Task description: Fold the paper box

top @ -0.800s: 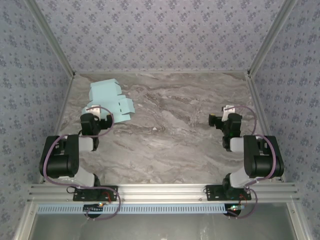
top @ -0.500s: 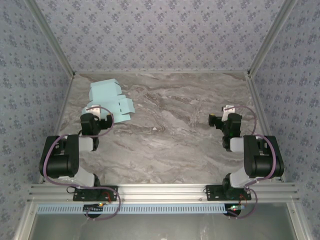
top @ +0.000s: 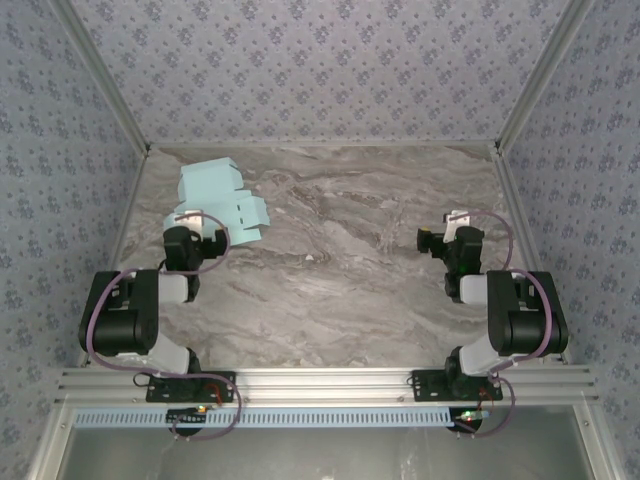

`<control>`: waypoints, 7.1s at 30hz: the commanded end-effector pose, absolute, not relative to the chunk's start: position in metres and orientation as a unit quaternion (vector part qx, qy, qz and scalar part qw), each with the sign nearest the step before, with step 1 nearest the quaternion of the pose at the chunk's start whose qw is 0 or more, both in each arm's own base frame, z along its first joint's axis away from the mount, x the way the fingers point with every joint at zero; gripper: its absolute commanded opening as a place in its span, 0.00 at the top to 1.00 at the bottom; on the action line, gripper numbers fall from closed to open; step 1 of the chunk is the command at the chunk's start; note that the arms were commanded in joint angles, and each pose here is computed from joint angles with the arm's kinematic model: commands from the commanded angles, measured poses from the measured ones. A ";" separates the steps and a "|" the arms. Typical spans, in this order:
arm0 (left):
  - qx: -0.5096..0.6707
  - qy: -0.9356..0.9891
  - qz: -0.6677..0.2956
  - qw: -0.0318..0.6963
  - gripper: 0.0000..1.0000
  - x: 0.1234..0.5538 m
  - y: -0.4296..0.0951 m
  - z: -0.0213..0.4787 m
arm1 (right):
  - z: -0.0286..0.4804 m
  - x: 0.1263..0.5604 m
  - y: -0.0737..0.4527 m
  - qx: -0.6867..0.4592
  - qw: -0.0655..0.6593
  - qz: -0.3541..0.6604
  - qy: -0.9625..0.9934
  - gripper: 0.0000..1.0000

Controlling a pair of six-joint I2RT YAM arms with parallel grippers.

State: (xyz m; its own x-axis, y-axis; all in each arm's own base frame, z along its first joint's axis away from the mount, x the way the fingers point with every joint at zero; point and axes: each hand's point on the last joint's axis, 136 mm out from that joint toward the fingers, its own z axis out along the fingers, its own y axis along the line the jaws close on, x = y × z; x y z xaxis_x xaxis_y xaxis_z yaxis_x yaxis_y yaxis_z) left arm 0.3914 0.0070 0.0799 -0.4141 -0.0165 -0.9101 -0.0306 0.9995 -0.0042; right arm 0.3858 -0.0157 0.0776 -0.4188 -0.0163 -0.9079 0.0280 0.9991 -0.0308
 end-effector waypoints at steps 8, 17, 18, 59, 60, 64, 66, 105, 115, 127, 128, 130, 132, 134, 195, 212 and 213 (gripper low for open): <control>-0.049 0.855 0.016 0.515 0.01 0.389 0.009 0.126 | 0.138 0.365 -0.025 0.044 0.573 -0.023 0.818 0.00; -0.248 0.881 -0.143 0.377 0.01 0.335 -0.026 0.159 | 0.207 0.327 -0.008 0.189 0.544 0.169 0.800 0.00; -0.319 0.875 -0.130 0.341 0.01 0.324 -0.015 0.151 | 0.207 0.333 0.016 0.153 0.531 0.192 0.811 0.00; -0.187 0.947 -0.233 0.115 0.01 0.410 -0.176 0.037 | 0.105 0.323 0.285 -0.061 0.268 0.292 0.916 0.00; -0.172 0.950 -0.236 0.113 0.01 0.399 -0.189 0.037 | 0.104 0.322 0.277 -0.048 0.265 0.296 0.916 0.00; -0.125 0.959 -0.237 0.095 0.01 0.357 -0.226 0.034 | 0.098 0.317 0.238 0.010 0.244 0.310 0.919 0.00; -0.100 0.961 -0.244 0.085 0.01 0.338 -0.246 0.034 | 0.096 0.312 0.215 0.030 0.233 0.312 0.920 0.00; -0.088 0.976 -0.170 0.100 0.04 0.257 -0.163 0.057 | 0.079 0.316 0.196 -0.131 0.054 0.325 0.935 0.23; -0.084 0.992 -0.053 0.079 0.04 0.248 -0.128 0.019 | 0.070 0.349 0.225 -0.232 0.038 0.287 0.929 0.23; -0.072 0.995 0.023 0.063 0.06 0.248 -0.106 0.002 | 0.057 0.328 0.246 -0.292 0.000 0.337 0.895 0.24; -0.072 0.995 0.026 0.061 0.05 0.248 -0.106 0.001 | 0.054 0.328 0.246 -0.293 -0.004 0.337 0.895 0.24; -0.069 0.995 0.033 0.057 0.06 0.248 -0.105 -0.001 | 0.047 0.330 0.244 -0.297 -0.011 0.327 0.897 0.29; -0.068 0.996 0.034 0.055 0.05 0.249 -0.105 -0.002 | 0.041 0.331 0.240 -0.303 -0.011 0.313 0.900 0.29; -0.066 0.996 0.036 0.053 0.05 0.248 -0.105 -0.002 | 0.037 0.330 0.239 -0.311 -0.017 0.311 0.898 0.29; -0.084 0.965 -0.125 0.214 0.01 0.316 -0.130 0.144 | 0.070 0.238 0.272 -0.264 -0.101 0.493 0.823 0.94; -0.091 0.907 -0.318 0.260 0.01 0.293 -0.168 0.196 | 0.167 0.276 0.246 -0.224 0.054 0.362 0.903 0.96; -0.084 0.900 -0.341 0.259 0.01 0.292 -0.176 0.194 | 0.174 0.279 0.245 -0.210 0.059 0.363 0.906 0.96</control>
State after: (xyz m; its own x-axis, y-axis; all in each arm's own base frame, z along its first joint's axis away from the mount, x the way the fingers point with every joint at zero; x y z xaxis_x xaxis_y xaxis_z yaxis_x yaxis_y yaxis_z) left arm 0.2936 -0.1617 0.1951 -0.8466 -0.2999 -0.4397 0.0033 0.8231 -0.5679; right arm 0.2742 0.2514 0.1464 -0.8722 -0.4133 -0.2616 -0.4773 0.6021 0.6401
